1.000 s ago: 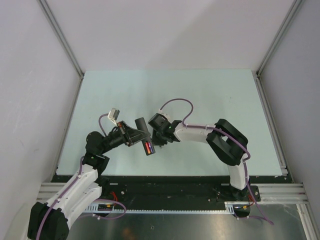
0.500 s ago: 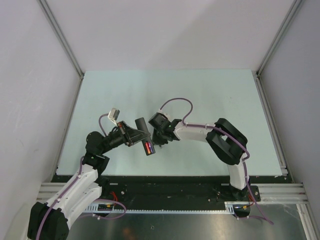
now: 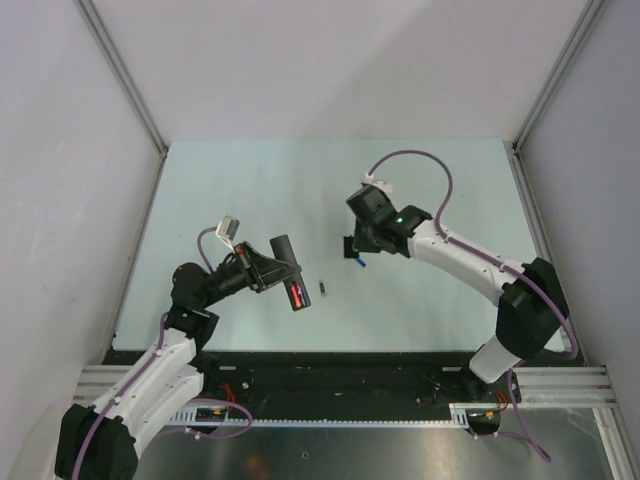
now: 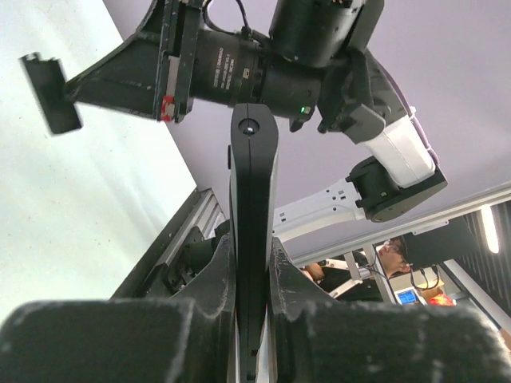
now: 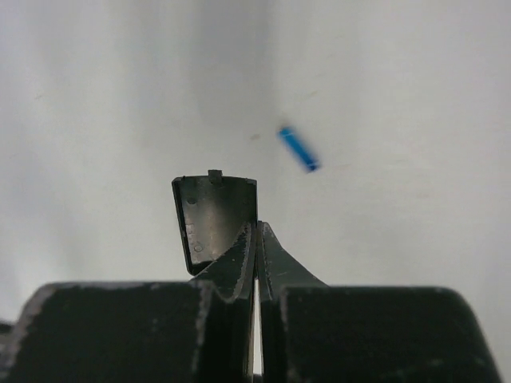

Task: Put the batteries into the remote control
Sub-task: Adjust the battery cover at the center of the board.

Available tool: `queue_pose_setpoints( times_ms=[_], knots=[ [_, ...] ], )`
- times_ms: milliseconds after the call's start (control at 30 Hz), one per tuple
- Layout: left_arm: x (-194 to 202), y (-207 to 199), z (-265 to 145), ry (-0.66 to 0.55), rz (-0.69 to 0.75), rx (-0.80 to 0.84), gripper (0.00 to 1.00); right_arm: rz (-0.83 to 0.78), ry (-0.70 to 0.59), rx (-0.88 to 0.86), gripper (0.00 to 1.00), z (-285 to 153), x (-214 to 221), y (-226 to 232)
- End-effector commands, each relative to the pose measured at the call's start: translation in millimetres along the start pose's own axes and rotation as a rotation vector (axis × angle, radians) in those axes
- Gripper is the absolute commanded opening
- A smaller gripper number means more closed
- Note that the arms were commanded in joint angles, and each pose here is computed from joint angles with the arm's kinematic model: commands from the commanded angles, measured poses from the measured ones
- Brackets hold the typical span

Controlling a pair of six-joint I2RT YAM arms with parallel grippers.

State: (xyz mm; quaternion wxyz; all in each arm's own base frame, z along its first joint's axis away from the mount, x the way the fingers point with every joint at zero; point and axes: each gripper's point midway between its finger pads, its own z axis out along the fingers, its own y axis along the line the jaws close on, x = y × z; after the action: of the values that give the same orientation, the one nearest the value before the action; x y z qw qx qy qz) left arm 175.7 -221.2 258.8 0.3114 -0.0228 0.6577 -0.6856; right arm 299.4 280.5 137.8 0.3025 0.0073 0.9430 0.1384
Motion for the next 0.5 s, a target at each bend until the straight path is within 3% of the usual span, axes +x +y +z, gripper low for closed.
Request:
queue_pose_setpoints(
  times_ms=[0, 133, 333, 467],
  knots=[
    [-7.1, -19.0, 3.0, -0.015, 0.05, 0.046, 0.0, -0.236, 0.043, 0.301, 0.0, -11.9, 0.0, -81.7],
    [-7.4, -16.2, 2.5, -0.025, 0.048, 0.04, 0.0, -0.349, -0.002, 0.57, 0.0, -25.8, -12.9, -130.8],
    [-6.6, -13.3, 2.4, -0.025, 0.046, 0.035, 0.0, -0.499, -0.133, 0.867, 0.0, -50.4, -42.5, -157.6],
    [-5.5, -12.3, 2.5, -0.023, 0.045, 0.033, 0.0, -0.612, -0.122, 1.008, 0.0, -51.3, -44.4, -164.4]
  ],
)
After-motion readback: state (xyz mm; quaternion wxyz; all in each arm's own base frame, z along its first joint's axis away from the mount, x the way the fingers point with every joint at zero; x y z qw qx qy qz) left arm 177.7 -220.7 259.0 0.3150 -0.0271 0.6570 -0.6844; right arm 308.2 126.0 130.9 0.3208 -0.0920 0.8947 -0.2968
